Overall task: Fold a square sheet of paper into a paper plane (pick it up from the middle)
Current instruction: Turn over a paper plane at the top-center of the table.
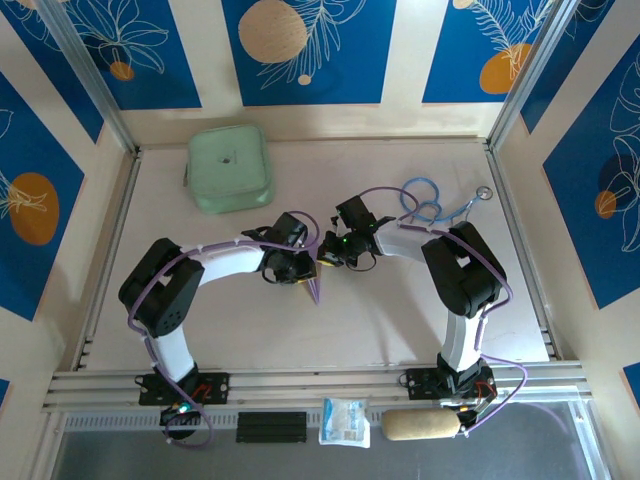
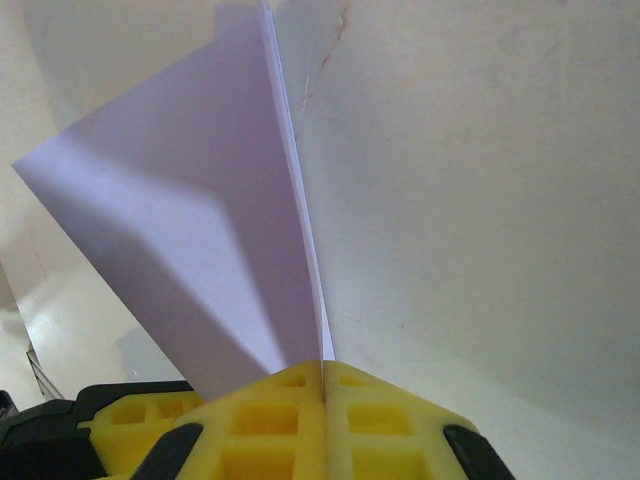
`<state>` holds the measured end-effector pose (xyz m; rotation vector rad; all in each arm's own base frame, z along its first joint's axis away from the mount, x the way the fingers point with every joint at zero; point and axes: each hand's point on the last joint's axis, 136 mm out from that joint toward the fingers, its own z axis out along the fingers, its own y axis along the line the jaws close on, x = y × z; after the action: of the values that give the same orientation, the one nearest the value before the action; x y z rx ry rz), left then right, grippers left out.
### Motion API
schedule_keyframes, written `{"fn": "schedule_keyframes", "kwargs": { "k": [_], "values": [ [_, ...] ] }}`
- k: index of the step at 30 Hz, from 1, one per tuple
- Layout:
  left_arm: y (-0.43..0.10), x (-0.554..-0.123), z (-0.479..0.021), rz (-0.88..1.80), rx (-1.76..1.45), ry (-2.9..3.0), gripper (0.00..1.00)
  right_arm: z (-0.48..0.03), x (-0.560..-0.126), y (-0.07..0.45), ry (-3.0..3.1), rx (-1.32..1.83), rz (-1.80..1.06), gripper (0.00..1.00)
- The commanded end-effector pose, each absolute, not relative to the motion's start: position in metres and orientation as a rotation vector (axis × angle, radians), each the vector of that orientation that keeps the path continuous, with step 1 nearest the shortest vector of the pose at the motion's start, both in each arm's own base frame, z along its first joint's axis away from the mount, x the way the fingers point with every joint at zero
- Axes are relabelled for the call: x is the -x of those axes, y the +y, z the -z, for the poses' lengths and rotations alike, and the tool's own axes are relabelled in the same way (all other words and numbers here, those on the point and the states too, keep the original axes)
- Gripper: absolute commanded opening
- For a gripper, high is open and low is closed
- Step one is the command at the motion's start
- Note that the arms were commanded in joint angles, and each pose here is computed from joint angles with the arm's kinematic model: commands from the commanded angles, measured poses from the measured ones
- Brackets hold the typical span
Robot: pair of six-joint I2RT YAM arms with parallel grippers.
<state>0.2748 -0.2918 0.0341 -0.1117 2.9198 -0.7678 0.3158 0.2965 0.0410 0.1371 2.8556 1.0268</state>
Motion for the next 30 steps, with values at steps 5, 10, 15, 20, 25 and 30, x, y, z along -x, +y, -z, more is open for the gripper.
{"fn": "schedule_keyframes", "kwargs": {
  "k": [5, 10, 15, 20, 25, 30],
  "values": [
    [-0.296, -0.277, -0.028, 0.742, 0.125, 2.937, 0.16, -0.056, -0.313, 0.304, 2.851, -0.125, -1.078, 0.03],
    [-0.291, -0.284, -0.039, 0.689, 0.086, 2.913, 0.08, -0.065, -0.318, 0.288, 2.804, -0.151, -1.005, 0.22],
    [-0.276, -0.293, -0.052, 0.553, -0.010, 2.910, 0.07, -0.083, -0.331, 0.243, 2.708, -0.249, -0.834, 0.42],
    [-0.261, -0.307, -0.060, 0.359, -0.109, 2.923, 0.07, -0.096, -0.337, 0.196, 2.621, -0.347, -0.683, 0.50],
    [-0.253, -0.316, -0.056, 0.187, -0.188, 2.974, 0.07, -0.100, -0.335, 0.177, 2.582, -0.390, -0.657, 0.51],
    [-0.250, -0.324, -0.051, 0.079, -0.222, 3.003, 0.08, -0.095, -0.332, 0.173, 2.588, -0.409, -0.668, 0.51]
  ]
}}
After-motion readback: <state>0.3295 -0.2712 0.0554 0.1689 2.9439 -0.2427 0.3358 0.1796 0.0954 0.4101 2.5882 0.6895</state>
